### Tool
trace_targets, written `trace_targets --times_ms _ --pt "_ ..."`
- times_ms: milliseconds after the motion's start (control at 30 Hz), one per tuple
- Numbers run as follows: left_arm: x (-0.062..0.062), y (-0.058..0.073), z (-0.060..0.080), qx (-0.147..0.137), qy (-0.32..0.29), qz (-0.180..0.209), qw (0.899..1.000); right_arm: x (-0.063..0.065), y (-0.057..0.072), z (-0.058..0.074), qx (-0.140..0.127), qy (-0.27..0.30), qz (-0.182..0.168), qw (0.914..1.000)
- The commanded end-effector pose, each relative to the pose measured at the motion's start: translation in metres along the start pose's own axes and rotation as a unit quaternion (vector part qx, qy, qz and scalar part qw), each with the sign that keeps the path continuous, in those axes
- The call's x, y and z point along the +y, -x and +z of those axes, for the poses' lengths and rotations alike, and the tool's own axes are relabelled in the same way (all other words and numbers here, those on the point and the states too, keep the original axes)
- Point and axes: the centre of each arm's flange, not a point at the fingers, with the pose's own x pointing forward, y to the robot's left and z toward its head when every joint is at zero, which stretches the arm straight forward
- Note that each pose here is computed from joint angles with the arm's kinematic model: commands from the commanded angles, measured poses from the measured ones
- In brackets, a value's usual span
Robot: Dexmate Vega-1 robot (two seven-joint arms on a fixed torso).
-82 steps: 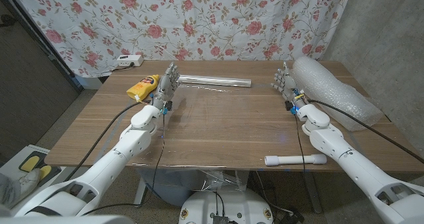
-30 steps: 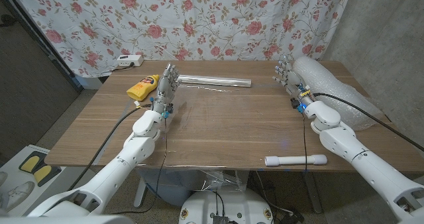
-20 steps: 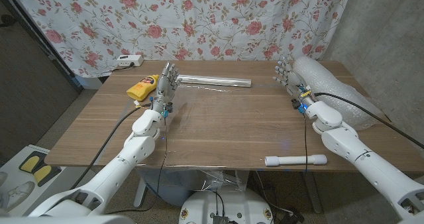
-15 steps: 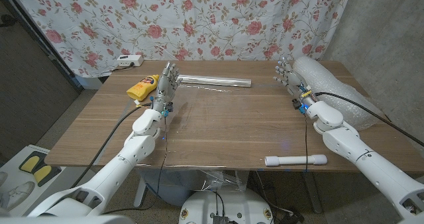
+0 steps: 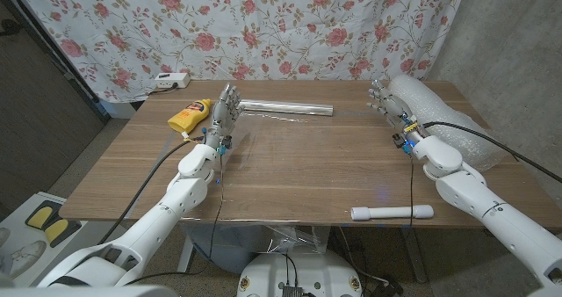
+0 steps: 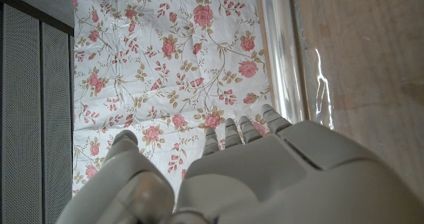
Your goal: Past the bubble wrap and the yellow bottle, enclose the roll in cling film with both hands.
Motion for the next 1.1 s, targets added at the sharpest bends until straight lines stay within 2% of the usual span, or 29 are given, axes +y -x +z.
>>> trace_targets --times_ms 33,267,567,1100 --pt "-0.002 -0.003 -0.005 0.008 -0.004 -0.001 1.000 -0.008 0.014 0.010 -0.006 0.056 0.001 0.9984" --pt "-0.005 -0.003 -0.010 0.010 -0.001 -0.001 1.000 -0.008 0.021 0.011 -0.007 0.086 0.010 0.9962" --pt "-0.009 -0.005 -0.007 0.012 -0.010 -0.005 1.000 -0.007 0.029 0.011 -0.010 0.112 0.015 0.9936" --pt "-0.013 -0.004 -0.007 0.017 -0.013 -0.007 1.000 0.008 0.053 0.030 -0.022 0.192 0.050 0.9798"
